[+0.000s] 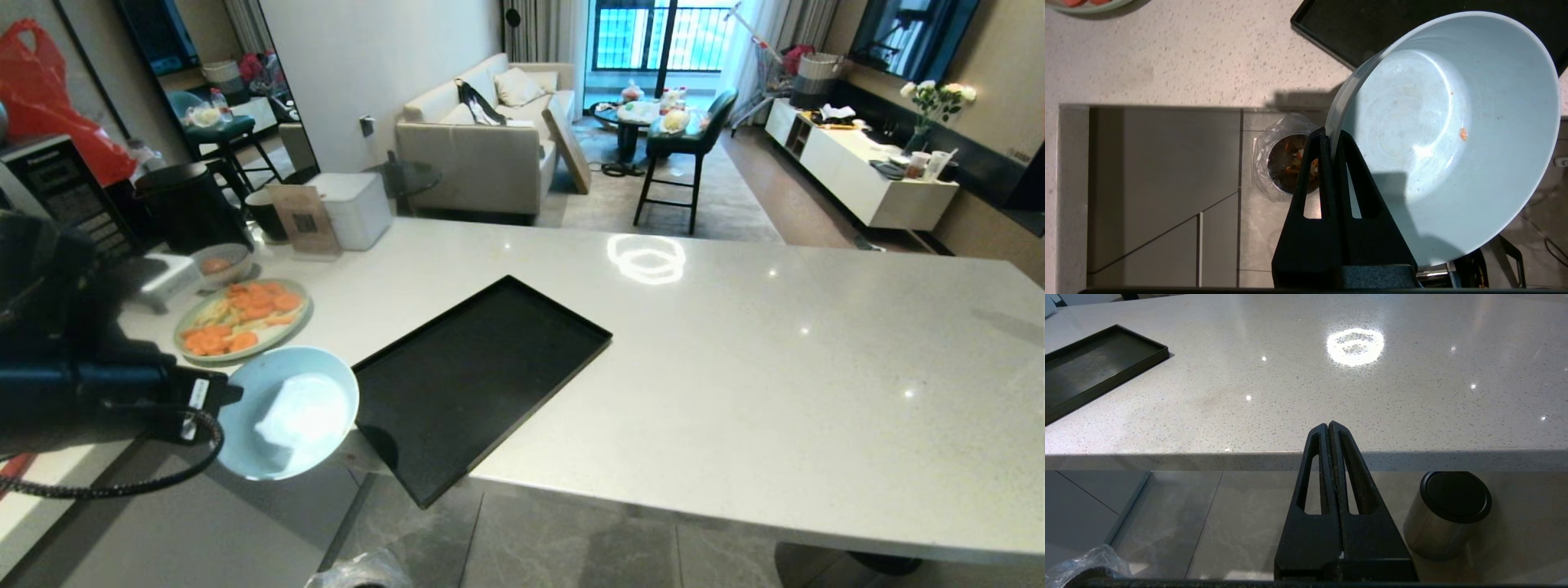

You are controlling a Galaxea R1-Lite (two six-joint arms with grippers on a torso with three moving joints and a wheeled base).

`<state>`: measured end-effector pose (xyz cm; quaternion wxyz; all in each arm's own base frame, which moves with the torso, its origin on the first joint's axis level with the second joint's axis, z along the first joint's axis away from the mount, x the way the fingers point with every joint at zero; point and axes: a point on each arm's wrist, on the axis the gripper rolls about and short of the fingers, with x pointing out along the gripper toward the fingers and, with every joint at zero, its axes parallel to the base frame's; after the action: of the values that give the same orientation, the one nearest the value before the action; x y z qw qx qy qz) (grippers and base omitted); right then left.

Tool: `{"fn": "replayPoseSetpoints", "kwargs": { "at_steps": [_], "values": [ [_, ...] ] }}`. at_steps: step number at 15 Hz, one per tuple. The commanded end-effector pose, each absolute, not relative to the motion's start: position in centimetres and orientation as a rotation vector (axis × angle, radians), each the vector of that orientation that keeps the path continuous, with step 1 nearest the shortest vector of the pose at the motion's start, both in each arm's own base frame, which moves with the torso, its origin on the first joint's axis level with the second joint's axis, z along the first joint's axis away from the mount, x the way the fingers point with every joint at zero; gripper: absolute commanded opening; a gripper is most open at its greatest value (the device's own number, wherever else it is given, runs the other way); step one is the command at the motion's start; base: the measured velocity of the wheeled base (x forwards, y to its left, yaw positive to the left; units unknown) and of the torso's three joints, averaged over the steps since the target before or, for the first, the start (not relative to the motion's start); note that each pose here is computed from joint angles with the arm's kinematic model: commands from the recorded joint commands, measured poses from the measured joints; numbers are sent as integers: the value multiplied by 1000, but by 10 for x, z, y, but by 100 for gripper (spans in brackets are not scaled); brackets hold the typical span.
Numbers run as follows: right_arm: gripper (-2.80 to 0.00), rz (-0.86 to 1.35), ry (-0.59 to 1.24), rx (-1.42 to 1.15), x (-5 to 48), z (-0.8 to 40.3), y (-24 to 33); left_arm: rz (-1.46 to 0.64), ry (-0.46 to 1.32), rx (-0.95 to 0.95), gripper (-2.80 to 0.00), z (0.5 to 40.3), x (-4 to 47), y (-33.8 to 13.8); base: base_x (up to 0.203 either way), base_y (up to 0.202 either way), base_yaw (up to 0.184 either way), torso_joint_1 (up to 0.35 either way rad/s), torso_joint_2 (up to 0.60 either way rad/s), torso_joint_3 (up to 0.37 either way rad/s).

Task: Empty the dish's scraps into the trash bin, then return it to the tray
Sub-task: Put the bowl back to the table

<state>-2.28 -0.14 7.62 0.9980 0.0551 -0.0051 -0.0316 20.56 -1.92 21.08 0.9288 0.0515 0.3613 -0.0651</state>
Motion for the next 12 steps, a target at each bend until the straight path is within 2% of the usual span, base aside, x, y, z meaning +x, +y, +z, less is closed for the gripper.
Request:
{"fn": "replayPoseSetpoints", "kwargs": {
  "at_steps": [1, 6, 12],
  "values": [
    [-280, -64, -10, 111, -23, 76, -1, -160, 798, 125, -280, 203, 238, -28, 0, 0, 0, 0, 0, 0],
    [-280, -64, -11, 111, -23, 76, -1, -227, 854, 158, -280, 205, 281, -52, 0, 0, 0, 0, 0, 0],
    [-280, -64, -11, 111, -23, 76, -1, -310, 891, 182, -280, 186, 319, -83, 0, 0, 0, 0, 0, 0]
  ]
}}
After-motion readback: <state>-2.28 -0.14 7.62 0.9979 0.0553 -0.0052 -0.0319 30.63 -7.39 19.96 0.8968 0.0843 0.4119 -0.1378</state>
